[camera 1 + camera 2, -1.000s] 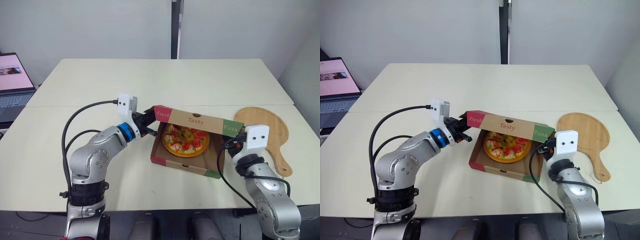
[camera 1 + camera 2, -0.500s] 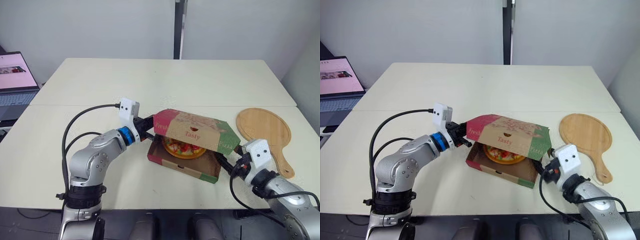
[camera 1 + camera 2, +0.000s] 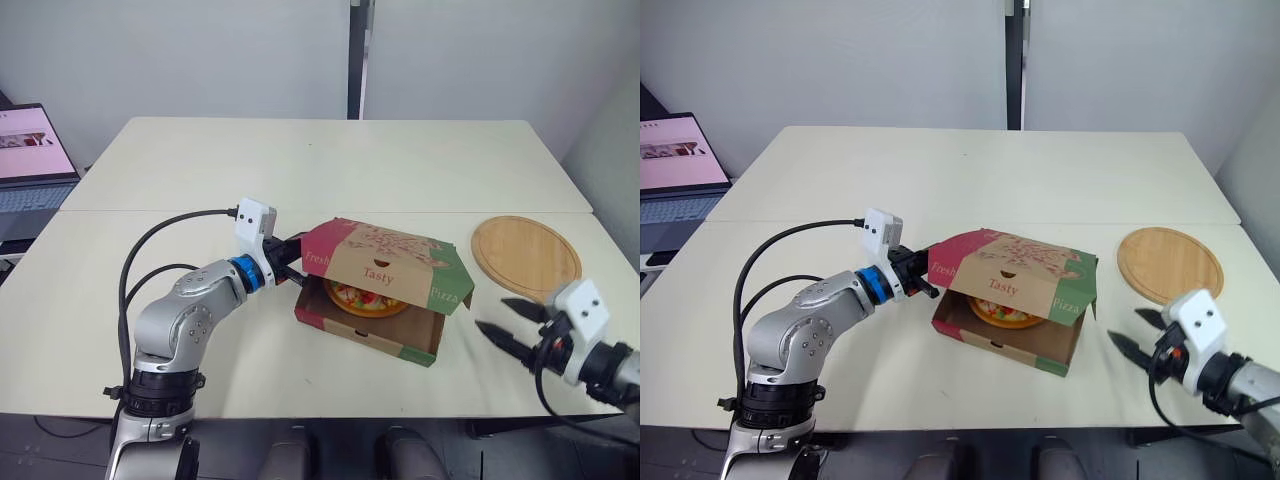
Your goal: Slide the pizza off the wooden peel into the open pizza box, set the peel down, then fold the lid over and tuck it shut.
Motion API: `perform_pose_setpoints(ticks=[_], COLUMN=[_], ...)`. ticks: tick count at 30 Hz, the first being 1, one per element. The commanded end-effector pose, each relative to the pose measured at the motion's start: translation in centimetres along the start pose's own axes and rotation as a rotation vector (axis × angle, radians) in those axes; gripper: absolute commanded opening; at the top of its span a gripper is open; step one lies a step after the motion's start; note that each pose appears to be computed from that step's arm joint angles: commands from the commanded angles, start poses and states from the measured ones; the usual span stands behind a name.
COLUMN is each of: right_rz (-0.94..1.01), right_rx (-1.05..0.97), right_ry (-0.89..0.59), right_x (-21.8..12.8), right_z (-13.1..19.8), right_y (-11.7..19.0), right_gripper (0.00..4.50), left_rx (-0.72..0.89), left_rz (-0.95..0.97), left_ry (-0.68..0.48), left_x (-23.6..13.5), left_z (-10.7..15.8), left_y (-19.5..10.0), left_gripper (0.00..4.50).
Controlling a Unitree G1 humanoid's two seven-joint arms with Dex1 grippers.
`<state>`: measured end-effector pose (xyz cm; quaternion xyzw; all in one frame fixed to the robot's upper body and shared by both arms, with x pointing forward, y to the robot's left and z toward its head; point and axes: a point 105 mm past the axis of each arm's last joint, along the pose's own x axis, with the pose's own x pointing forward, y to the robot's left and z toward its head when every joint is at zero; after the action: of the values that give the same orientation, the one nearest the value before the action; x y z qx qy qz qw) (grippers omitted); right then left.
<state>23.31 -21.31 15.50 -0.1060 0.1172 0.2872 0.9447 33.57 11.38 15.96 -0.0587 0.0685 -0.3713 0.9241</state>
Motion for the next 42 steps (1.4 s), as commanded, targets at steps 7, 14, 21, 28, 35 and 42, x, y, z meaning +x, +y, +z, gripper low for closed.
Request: perform_pose_setpoints(ticks=[7,14,21,28,35,42], right_rz=[0.046,0.132,0.178,0.190,0.199,0.209], right_rx=[0.017,0.024,0.035,0.036,0.039,0.039], right_ry=[-0.170,-0.141,-0.130,-0.126,-0.122,-0.119], right_x=[1.8,3.3,4.0,4.1,4.3,4.3], right_z=[6.4,6.0,5.5,5.3,5.0,4.9], right_y=[-0.4,1.2,2.5,2.7,3.0,3.3], right_gripper=[1.77,0.04,0.04,0.04,0.04,0.04], left_rx=[0.033,0.046,0.104,0.155,0.246,0.230], left_rz=[-0.008,-0.040,-0.092,-0.129,-0.128,-0.168], left_ry=[0.052,0.054,0.074,0.101,0.086,0.031], left_x=[-0.4,-0.6,-1.5,-2.4,-2.3,-1.8], left_z=[-1.5,-1.7,-1.7,-1.7,-1.1,-0.5], left_y=[0.4,-0.1,-0.2,0.2,0.8,-0.1], left_gripper=[0.00,0.00,0.00,0.00,0.00,0.00])
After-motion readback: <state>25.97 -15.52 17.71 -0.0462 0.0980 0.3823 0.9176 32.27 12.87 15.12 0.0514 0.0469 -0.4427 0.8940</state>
